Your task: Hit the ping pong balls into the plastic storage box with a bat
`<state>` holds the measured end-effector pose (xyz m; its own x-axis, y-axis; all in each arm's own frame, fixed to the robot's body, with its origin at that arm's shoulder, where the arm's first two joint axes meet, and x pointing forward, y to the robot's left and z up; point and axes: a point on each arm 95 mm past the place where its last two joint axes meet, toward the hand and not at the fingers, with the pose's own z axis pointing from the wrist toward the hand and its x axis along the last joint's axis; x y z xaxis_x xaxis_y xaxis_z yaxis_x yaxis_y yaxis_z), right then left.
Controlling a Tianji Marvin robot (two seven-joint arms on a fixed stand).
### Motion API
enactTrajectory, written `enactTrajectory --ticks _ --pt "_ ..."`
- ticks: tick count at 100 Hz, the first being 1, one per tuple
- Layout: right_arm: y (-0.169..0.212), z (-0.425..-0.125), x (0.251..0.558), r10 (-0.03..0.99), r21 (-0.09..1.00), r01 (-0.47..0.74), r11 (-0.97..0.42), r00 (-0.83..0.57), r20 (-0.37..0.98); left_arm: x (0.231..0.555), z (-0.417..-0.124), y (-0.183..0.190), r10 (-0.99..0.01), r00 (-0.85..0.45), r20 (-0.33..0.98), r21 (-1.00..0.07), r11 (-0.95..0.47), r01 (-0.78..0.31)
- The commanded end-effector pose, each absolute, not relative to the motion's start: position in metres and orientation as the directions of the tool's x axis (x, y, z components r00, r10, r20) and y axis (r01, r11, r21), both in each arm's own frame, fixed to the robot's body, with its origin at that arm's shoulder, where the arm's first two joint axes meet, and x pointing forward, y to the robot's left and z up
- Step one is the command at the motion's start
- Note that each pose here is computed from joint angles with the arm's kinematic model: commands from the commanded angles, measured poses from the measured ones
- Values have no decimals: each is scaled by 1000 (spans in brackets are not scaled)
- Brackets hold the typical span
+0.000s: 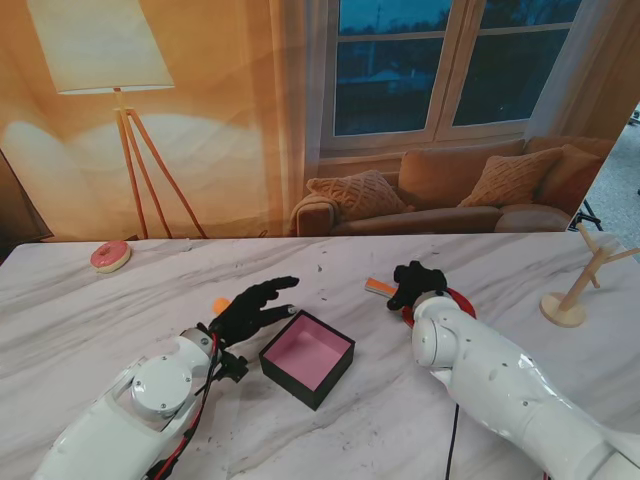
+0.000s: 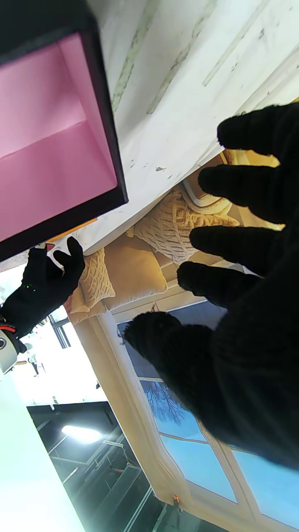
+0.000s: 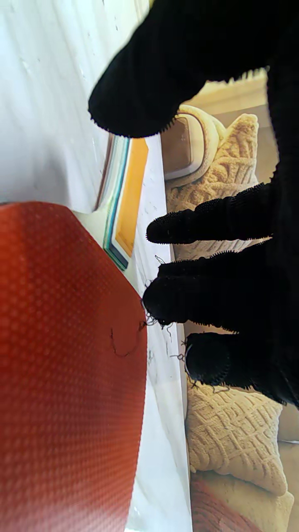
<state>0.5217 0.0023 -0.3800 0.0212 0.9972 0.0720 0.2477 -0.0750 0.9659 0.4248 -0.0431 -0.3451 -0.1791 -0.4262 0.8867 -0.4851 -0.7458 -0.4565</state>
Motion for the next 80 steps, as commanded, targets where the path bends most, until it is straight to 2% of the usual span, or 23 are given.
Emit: enactTrajectory --ticks 1,80 --pt "11 -382 523 997 962 263 -71 19 69 424 -346 -45 -422 -178 889 -452 -744 -492" --pt "18 -402 536 998 959 280 35 38 -48 424 -347 -45 -418 -173 892 -446 -747 -493"
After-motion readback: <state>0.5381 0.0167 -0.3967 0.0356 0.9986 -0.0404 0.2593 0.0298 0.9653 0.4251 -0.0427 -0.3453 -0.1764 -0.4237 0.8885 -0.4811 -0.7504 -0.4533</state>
